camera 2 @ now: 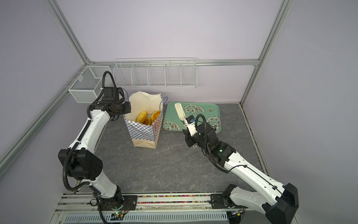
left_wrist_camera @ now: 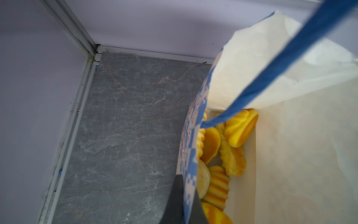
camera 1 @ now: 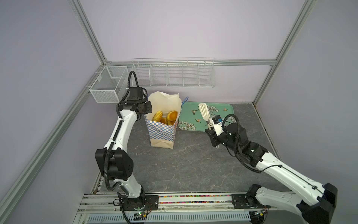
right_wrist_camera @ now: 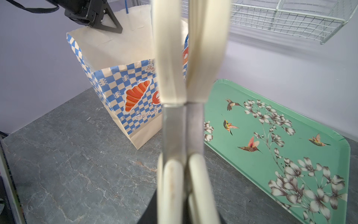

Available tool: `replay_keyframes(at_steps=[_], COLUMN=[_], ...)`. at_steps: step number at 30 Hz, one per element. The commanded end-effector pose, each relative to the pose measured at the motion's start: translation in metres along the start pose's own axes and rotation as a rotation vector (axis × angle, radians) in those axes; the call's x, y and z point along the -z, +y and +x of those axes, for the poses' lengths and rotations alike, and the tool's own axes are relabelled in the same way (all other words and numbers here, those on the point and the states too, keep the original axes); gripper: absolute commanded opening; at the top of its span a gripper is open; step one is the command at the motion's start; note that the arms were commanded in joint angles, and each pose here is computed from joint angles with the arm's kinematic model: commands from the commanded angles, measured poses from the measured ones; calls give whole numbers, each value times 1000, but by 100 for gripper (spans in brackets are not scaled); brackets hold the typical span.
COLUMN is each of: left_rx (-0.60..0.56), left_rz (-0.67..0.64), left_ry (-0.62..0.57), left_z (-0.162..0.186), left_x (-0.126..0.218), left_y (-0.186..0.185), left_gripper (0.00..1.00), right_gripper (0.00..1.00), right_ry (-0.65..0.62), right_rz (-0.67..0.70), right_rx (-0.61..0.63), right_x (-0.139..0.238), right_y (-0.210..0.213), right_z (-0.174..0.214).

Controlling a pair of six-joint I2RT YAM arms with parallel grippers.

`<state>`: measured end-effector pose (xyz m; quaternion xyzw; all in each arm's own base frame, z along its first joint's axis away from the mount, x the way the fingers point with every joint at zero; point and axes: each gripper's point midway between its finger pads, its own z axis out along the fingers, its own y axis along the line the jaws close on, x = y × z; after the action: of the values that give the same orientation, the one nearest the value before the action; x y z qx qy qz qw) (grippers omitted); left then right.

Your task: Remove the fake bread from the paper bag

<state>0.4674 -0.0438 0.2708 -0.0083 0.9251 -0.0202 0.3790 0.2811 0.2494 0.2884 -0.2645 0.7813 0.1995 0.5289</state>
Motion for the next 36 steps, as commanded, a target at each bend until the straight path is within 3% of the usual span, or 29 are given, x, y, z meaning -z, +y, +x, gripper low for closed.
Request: replay_keyframes(at_steps=[1,7,11,20,27,36], left_rx=[-93,-210,-249,-384,-417,-400], left_rz=[-130,-204,-187,-108,-34,23], left_ry=[-63,-79,-104,-106,-139,-228], left_z=[-18,-11,-4,39,65,69], left_x=[36,59,71,67,73,103], left_y=[26,39,36,-21,-57,-82], left_gripper=[0,0,0,0,0,0], right_gripper=[23,23,25,26,27,28], right_ry=[-55,-31,-5,93,194,213], right_rz=[4,-25,-36,-71,-72,-84], right_rx=[2,-17,-28,-61,-86,-112], right_x=[4,-1,0,2,17,47], right_y=[-1,5,6,13,15,16], right_z=[-23,-23,-21,2,19,29])
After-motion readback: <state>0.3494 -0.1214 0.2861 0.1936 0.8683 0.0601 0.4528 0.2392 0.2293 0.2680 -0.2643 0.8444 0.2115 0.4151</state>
